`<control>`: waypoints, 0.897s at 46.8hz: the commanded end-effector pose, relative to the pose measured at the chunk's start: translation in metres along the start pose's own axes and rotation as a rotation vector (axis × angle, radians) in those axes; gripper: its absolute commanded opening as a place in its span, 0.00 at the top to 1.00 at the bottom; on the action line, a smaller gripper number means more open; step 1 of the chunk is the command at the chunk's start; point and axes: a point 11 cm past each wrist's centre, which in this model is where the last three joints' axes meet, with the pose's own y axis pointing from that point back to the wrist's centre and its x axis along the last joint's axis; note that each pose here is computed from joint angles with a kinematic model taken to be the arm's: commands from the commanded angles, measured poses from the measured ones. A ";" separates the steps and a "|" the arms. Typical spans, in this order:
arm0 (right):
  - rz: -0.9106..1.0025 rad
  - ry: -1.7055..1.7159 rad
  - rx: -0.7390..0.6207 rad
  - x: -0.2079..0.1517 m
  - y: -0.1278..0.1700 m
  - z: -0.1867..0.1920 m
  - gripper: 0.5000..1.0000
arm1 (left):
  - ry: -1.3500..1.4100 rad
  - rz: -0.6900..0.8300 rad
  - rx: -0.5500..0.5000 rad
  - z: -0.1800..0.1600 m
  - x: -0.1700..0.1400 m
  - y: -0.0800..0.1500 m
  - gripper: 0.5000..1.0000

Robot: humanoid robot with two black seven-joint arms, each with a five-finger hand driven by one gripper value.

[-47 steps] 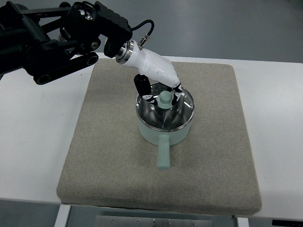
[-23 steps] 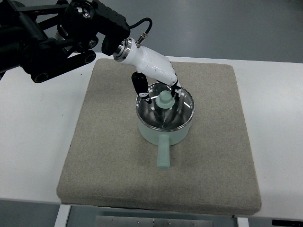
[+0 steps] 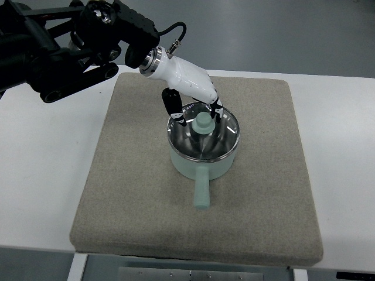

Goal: Place lid left of pot with left hand
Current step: 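Lower the left hand and position fingers around the green lid knob, then close the left hand fingers to pinch the green lid knob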

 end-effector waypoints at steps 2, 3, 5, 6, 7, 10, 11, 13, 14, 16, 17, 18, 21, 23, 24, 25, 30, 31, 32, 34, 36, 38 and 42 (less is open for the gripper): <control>0.000 0.000 0.000 0.000 0.000 0.000 0.15 | -0.001 0.007 -0.002 0.001 0.002 0.000 0.43; 0.001 0.000 0.000 0.000 0.000 0.000 0.15 | 0.000 0.008 -0.002 0.001 0.002 0.000 0.44; 0.001 0.000 0.000 0.000 0.000 0.000 0.15 | 0.000 0.010 -0.003 0.001 0.002 0.000 0.50; 0.000 0.000 0.000 0.000 0.000 0.000 0.15 | -0.002 0.013 -0.004 0.001 0.003 0.000 0.52; 0.000 0.000 0.000 0.000 0.000 0.000 0.15 | -0.001 0.016 -0.005 0.001 0.004 0.000 0.52; 0.000 0.000 0.001 0.000 0.000 0.000 0.15 | -0.007 0.024 -0.005 0.001 0.004 0.000 0.53; 0.001 0.000 0.000 0.000 0.000 0.000 0.15 | -0.008 0.026 -0.003 0.001 0.005 0.000 0.56; 0.000 0.000 0.000 0.000 0.000 0.000 0.15 | -0.008 0.029 -0.002 0.000 0.005 0.000 0.57; 0.000 0.000 0.000 0.000 0.000 0.000 0.15 | -0.007 0.033 -0.001 0.000 0.006 0.000 0.57; 0.000 0.000 0.000 0.000 0.000 0.000 0.15 | -0.004 0.034 0.001 -0.001 0.006 0.001 0.57; 0.000 0.000 0.000 0.000 0.000 0.000 0.15 | -0.004 0.034 0.002 -0.001 0.006 0.001 0.57; 0.000 0.000 0.000 0.000 0.000 0.000 0.15 | -0.003 0.035 0.004 -0.002 0.006 0.001 0.57; 0.000 0.000 0.000 0.000 0.000 0.000 0.15 | -0.002 0.036 0.003 -0.002 0.006 0.001 0.56; 0.000 0.000 0.000 0.000 0.000 0.000 0.15 | -0.001 0.037 0.001 -0.001 0.006 0.001 0.55; 0.001 0.000 0.000 0.000 0.000 0.000 0.15 | 0.000 0.038 0.002 -0.002 0.006 0.001 0.55; 0.000 0.000 0.000 0.000 0.000 0.000 0.15 | 0.003 0.038 0.000 -0.002 0.006 0.001 0.55; 0.000 0.000 0.000 0.000 0.000 0.000 0.15 | 0.006 0.040 -0.003 -0.001 0.006 0.001 0.53; 0.001 0.000 0.000 0.000 0.000 0.000 0.15 | 0.006 0.040 -0.003 -0.001 0.006 0.001 0.52; 0.000 0.000 0.001 0.000 0.000 0.000 0.15 | 0.006 0.040 -0.003 -0.001 0.006 0.001 0.51; 0.001 0.000 0.000 0.000 0.000 0.000 0.15 | 0.006 0.040 -0.005 0.000 0.006 0.000 0.49; 0.000 0.000 0.000 0.000 0.000 0.000 0.15 | 0.005 0.038 -0.009 0.001 0.006 -0.001 0.45; 0.000 0.000 0.000 0.000 0.000 0.000 0.15 | 0.005 0.038 -0.011 0.001 0.006 -0.002 0.43; 0.000 0.000 0.000 0.000 0.000 0.000 0.15 | 0.006 0.035 -0.011 0.001 0.005 -0.002 0.38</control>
